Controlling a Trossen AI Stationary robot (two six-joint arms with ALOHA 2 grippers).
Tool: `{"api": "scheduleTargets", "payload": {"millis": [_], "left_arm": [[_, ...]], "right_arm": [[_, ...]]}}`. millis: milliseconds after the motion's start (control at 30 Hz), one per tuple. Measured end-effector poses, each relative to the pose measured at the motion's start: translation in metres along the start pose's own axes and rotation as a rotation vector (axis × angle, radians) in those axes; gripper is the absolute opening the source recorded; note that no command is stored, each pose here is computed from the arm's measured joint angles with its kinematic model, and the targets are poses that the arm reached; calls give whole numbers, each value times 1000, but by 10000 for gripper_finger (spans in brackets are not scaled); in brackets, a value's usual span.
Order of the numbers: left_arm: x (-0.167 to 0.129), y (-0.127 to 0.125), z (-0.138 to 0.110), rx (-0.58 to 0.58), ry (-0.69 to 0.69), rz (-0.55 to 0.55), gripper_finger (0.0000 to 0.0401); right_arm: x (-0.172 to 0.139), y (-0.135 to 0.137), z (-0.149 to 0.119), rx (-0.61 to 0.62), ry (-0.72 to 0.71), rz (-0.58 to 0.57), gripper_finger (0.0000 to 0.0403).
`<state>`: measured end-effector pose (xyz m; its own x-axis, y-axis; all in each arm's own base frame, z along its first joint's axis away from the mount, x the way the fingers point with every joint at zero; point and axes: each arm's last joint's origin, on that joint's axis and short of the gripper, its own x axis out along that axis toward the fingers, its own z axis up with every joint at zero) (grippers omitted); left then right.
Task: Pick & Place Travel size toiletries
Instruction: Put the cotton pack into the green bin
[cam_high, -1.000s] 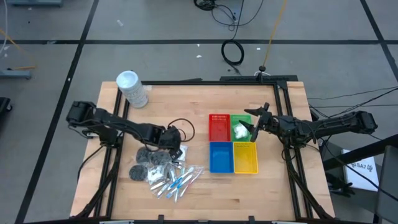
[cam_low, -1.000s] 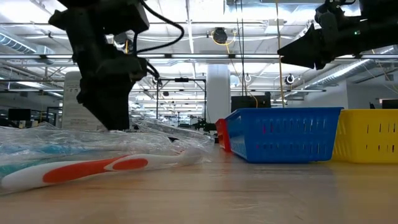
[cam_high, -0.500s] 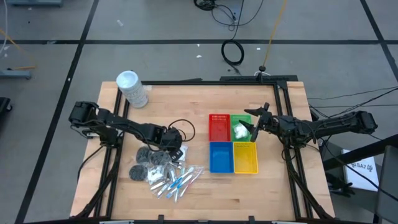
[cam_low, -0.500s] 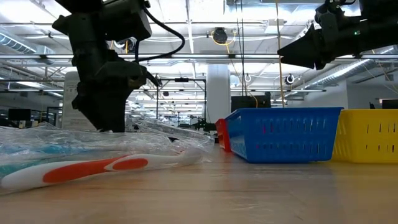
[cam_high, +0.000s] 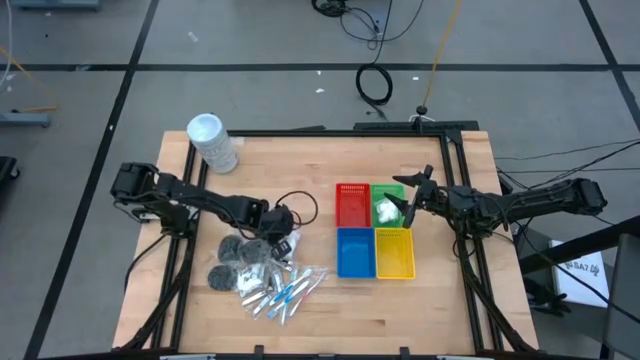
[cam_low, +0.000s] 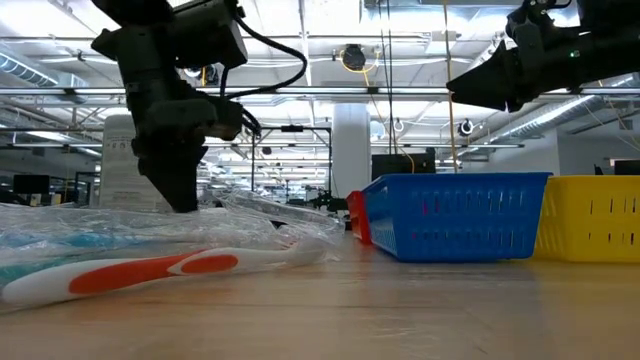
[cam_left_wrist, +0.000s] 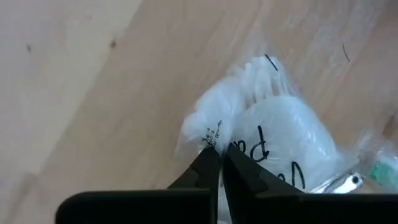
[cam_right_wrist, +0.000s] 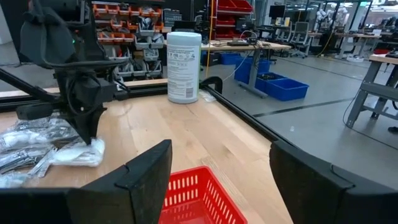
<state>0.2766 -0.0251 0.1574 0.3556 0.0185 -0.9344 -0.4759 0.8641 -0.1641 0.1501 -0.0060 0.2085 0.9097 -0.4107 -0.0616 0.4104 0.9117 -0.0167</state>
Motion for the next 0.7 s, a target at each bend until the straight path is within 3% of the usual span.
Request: {"api": "scheduleTargets", "payload": {"millis": [300, 567, 700], "left_arm": [[-31, 3, 17, 177, -232, 140, 2], [-75, 8, 34, 319, -600, 460, 3], [-77, 12, 45, 397, -692, 476, 2]], "right_arm": [[0, 0, -1, -1, 13, -1, 256], [1, 0, -3, -13, 25, -3, 256], [2, 1, -4, -21, 33, -3, 256]]}}
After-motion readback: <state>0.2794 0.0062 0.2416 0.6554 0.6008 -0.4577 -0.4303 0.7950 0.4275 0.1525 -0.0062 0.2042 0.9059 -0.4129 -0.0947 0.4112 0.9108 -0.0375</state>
